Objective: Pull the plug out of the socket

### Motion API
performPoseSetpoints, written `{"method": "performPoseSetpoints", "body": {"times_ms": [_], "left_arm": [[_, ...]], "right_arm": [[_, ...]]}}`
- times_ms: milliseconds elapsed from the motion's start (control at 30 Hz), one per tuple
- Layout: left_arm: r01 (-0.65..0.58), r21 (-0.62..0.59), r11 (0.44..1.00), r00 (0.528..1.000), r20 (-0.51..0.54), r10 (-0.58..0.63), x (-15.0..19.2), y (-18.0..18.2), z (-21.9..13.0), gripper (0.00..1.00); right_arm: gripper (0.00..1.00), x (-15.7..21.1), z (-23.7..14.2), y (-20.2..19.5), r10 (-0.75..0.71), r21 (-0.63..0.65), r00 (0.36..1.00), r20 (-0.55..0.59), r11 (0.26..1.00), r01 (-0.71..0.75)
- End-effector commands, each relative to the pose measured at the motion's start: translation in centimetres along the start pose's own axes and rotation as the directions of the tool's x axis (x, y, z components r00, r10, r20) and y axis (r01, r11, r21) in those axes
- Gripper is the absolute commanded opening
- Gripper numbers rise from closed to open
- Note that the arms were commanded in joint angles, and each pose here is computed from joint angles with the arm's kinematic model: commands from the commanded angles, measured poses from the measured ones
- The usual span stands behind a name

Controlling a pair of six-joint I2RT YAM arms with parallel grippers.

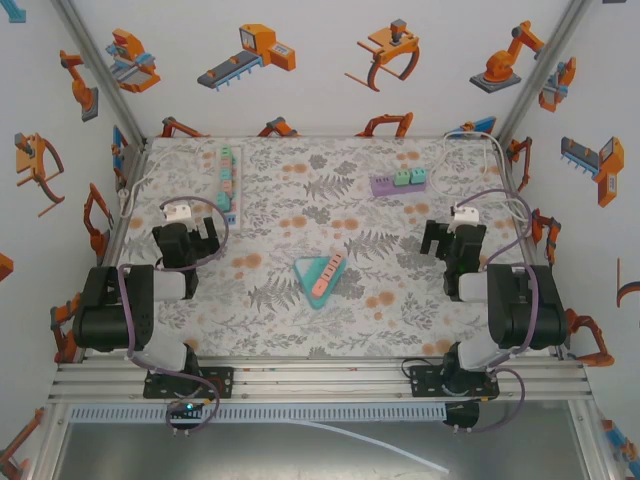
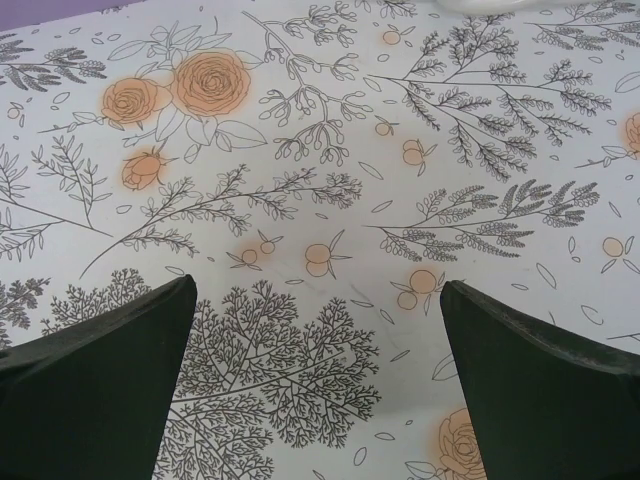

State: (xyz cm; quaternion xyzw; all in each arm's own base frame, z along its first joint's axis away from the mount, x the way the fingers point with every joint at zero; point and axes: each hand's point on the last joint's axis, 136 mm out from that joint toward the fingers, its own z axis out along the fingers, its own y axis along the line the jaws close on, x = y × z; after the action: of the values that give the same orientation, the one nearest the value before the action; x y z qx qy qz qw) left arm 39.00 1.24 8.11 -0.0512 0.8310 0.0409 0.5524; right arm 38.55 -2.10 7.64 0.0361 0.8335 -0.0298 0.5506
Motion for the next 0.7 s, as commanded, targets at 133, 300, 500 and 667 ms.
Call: {"method": "performPoseSetpoints", "body": {"times_ms": [133,300,500,667], "left_arm": [[0.009,-0.006,1.0,1.0,0.028,-0.009,-1.09,0.13,0.18,0.97],[0.01,-0.006,1.0,1.0,0.027,-0.01,-1.06,0.15,0.2,0.97],[0.009,-0.007,1.0,1.0,0.027,-0.009,-1.02,0.15,0.18,0.97],[0.011,-0.007,1.0,1.0,0.029,-0.01,-1.09,0.18,0.15,0.97]], "right_arm": [[0.99,-1.46,0.4,-0.18,0.012,0.002,0.999,0.034,1.0,-0.012],[0.99,-1.45,0.41,-0.18,0.011,0.002,0.999,0.033,1.0,-0.012],[0.99,-1.5,0.39,-0.17,0.012,0.002,0.999,0.035,1.0,-0.012],[0.99,-1.48,0.37,-0.12,0.009,-0.001,0.999,0.035,1.0,-0.009]]}}
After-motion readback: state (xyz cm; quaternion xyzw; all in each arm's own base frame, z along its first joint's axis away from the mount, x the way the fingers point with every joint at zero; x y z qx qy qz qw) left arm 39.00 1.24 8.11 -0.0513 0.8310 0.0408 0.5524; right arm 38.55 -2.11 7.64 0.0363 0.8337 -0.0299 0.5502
